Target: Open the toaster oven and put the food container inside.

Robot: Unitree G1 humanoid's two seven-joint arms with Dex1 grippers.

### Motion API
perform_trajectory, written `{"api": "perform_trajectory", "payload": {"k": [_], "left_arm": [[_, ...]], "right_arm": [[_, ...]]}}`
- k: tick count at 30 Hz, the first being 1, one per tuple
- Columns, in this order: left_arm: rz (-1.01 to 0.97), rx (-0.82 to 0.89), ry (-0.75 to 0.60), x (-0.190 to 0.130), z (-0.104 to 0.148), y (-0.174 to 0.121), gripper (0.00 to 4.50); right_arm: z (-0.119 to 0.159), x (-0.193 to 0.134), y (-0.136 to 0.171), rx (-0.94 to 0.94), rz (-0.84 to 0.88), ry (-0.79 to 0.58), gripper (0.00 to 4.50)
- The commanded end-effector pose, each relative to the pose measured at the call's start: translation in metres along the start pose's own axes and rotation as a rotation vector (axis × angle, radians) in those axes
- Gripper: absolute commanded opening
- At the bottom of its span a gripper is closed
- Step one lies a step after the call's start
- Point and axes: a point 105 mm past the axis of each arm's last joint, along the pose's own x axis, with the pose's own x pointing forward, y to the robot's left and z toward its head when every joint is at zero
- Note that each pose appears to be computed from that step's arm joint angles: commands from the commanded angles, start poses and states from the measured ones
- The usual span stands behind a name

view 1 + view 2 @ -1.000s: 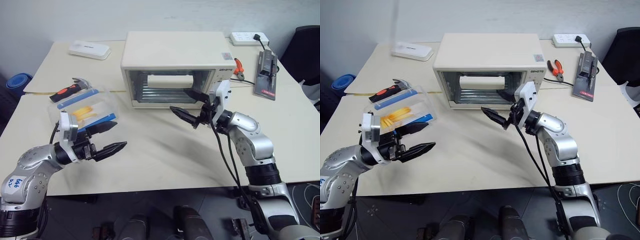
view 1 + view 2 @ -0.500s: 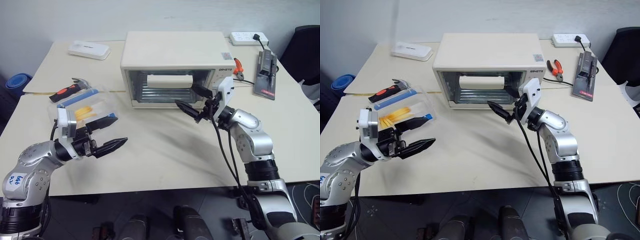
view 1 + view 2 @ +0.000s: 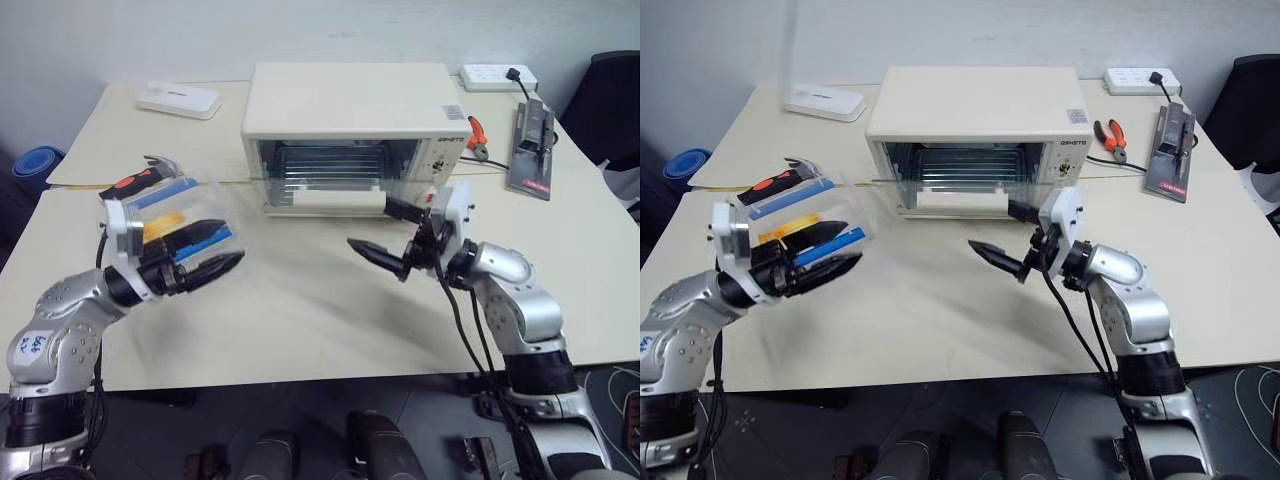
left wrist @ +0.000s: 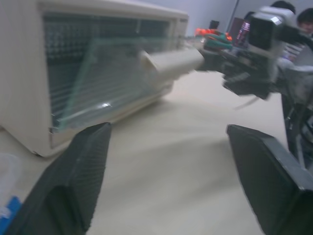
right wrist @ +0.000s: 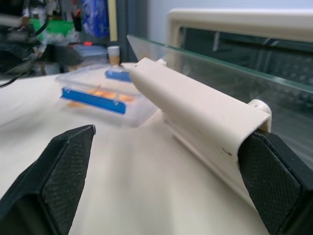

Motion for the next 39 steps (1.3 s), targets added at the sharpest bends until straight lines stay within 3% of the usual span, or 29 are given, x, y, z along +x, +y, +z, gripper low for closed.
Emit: {"api": "perform_trajectory", "payload": {"k": [1, 5, 9, 10, 15, 23, 29, 32, 34, 36, 39], "left_arm": [[0.056, 0.055, -0.044, 0.009, 0.018, 0.020, 2.68], [0.077, 0.128, -0.028, 0.034, 0.017, 0.041, 1.30], [0.008, 0.167, 0.001, 0.064, 0.008, 0.043, 0.09], [-0.029, 0.182, 0.025, 0.070, 0.002, 0.039, 0.01], [-0.163, 0.214, 0.142, 0.075, -0.027, 0.021, 0.01], [-0.231, 0.284, 0.257, 0.062, -0.064, -0.006, 0.01], [-0.157, 0.326, 0.277, 0.052, -0.094, -0.017, 0.01], [-0.060, 0.279, 0.192, 0.046, -0.088, -0.018, 0.01], [-0.026, 0.271, 0.158, 0.042, -0.083, -0.020, 0.01], [0.024, 0.262, 0.087, 0.030, -0.071, -0.025, 0.40], [0.295, 0.207, -0.019, -0.017, -0.044, -0.009, 1.20]], "right_arm": [[0.006, 0.003, 0.018, -0.082, 0.085, 0.001, 4.50], [-0.002, 0.001, 0.020, -0.108, 0.083, 0.029, 4.50], [-0.009, -0.001, 0.020, -0.140, 0.072, 0.049, 4.50], [-0.010, -0.003, 0.020, -0.150, 0.065, 0.054, 4.50], [-0.020, -0.023, 0.024, -0.152, 0.017, 0.085, 4.50], [-0.041, -0.095, 0.051, -0.072, -0.153, 0.206, 4.50], [-0.025, -0.115, 0.042, -0.111, -0.211, 0.207, 4.50], [-0.008, -0.108, 0.032, -0.115, -0.234, 0.078, 4.50], [-0.009, -0.103, 0.034, -0.105, -0.190, 0.080, 4.50], [0.007, -0.090, 0.031, -0.057, -0.157, -0.052, 4.50], [0.019, -0.075, 0.027, -0.131, -0.130, -0.141, 4.50]]}}
